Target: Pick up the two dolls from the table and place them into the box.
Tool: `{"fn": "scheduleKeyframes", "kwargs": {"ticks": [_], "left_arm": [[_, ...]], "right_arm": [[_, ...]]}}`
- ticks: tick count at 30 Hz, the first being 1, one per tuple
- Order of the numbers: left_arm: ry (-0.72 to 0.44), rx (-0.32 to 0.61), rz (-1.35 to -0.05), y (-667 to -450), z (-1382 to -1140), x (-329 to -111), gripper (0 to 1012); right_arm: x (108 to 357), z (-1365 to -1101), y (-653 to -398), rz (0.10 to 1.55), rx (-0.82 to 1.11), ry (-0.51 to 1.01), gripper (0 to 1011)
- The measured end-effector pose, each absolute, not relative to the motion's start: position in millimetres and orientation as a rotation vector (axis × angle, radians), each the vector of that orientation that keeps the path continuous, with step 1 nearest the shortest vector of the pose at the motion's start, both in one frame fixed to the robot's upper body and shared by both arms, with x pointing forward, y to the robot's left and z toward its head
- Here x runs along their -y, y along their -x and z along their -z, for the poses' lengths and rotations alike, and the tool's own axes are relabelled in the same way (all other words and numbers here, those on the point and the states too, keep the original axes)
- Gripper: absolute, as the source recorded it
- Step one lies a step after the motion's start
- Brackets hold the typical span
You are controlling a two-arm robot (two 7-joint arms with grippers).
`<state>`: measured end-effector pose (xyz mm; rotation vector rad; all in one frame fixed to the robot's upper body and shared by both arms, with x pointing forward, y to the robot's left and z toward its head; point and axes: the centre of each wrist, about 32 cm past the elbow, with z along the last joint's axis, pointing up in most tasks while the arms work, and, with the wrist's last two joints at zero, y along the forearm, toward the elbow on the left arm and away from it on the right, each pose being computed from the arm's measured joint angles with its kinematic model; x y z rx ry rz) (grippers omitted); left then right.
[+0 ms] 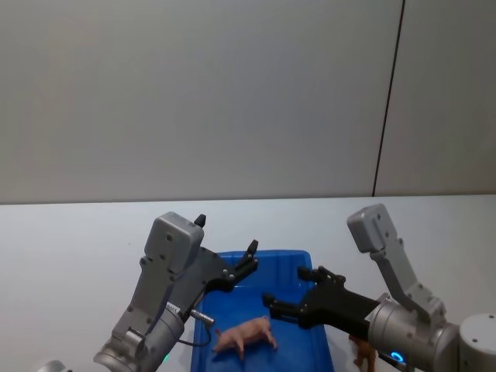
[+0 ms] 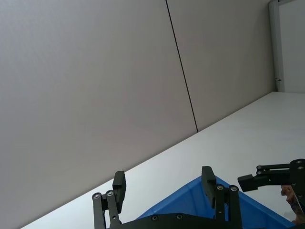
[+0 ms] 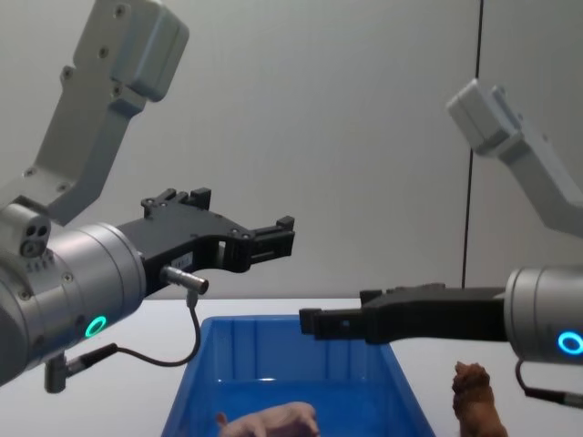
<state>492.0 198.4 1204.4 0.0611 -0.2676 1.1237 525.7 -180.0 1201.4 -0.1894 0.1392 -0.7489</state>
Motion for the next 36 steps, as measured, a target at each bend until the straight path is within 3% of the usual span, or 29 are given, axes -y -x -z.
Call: {"fn": "scheduleKeyframes", "kwargs": {"ticks": [4, 36], "left_arm": [[-0.061, 0.268, -1.124, -492, -1204, -198, 1001], [-0.061, 0.268, -1.124, -492, -1204, -198, 1001]], "right_arm": [[181, -1204, -523, 0.750, -0.127, 0.178, 1001], [231, -1187, -465, 0.961, -0.152, 0.215, 1001]]}}
